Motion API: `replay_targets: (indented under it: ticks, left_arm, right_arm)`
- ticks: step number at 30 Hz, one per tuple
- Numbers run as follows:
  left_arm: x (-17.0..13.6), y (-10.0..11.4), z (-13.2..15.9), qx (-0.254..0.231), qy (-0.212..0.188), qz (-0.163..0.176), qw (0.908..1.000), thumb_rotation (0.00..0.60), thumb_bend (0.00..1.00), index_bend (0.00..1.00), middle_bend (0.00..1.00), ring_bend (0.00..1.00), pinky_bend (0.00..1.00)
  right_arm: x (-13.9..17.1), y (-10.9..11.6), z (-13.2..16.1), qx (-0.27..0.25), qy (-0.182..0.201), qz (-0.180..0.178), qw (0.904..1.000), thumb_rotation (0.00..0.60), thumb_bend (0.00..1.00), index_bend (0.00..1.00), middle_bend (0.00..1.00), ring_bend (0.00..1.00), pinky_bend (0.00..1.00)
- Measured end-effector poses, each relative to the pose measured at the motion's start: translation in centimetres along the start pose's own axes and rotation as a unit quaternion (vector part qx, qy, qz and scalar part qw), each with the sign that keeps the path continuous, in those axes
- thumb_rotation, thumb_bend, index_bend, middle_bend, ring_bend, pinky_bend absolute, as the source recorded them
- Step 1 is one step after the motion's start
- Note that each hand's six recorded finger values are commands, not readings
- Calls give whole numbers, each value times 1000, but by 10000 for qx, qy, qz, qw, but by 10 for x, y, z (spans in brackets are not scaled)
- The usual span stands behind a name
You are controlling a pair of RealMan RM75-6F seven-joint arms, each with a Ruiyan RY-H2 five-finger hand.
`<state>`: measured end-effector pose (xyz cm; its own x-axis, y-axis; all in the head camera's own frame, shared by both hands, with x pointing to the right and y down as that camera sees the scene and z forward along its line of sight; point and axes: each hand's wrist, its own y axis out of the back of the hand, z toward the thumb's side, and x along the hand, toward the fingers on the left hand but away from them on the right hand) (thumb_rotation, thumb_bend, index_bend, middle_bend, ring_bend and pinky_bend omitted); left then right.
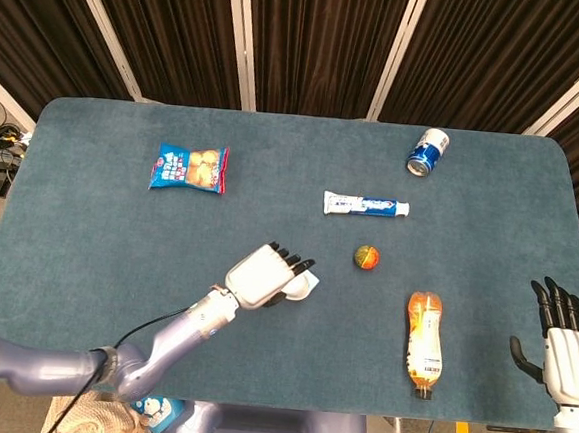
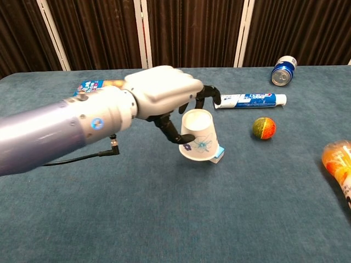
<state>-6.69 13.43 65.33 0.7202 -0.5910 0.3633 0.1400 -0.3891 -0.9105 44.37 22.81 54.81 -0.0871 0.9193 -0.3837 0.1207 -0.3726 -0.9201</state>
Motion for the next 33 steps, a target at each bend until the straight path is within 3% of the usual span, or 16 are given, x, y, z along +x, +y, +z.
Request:
replay_targets:
  ticks: [13,16,20,23,33]
  left_arm:
    - [36,-19,22,157,-12,-41,9999,600,327,191,364,412,448]
    - [39,-23,23,202,12,-80,9998,600,293,170,315,373,404]
    - [40,-26,22,281,61,-121,9995,600,200,66,158,202,240]
    - [38,-25,20,331,116,-119,9993,600,177,15,75,116,191]
    - [11,-6,6,180,369,65,9991,600,159,0,9,86,164]
  right_arm:
    - [-1,3,-2,-146,-38,32,9999,600,386,0,0,0,61]
    - [-1,3,-2,-159,-44,28,9999,600,386,0,0,0,61]
    - [-1,3,-3,-164,-60,32,9998,600,386,0,0,0,61]
    - [-1,3,-3,-161,-67,37,9998,600,386,0,0,0,61]
    - [0,2,-4,-70,-71,67,9999,600,385,0,0,0,61]
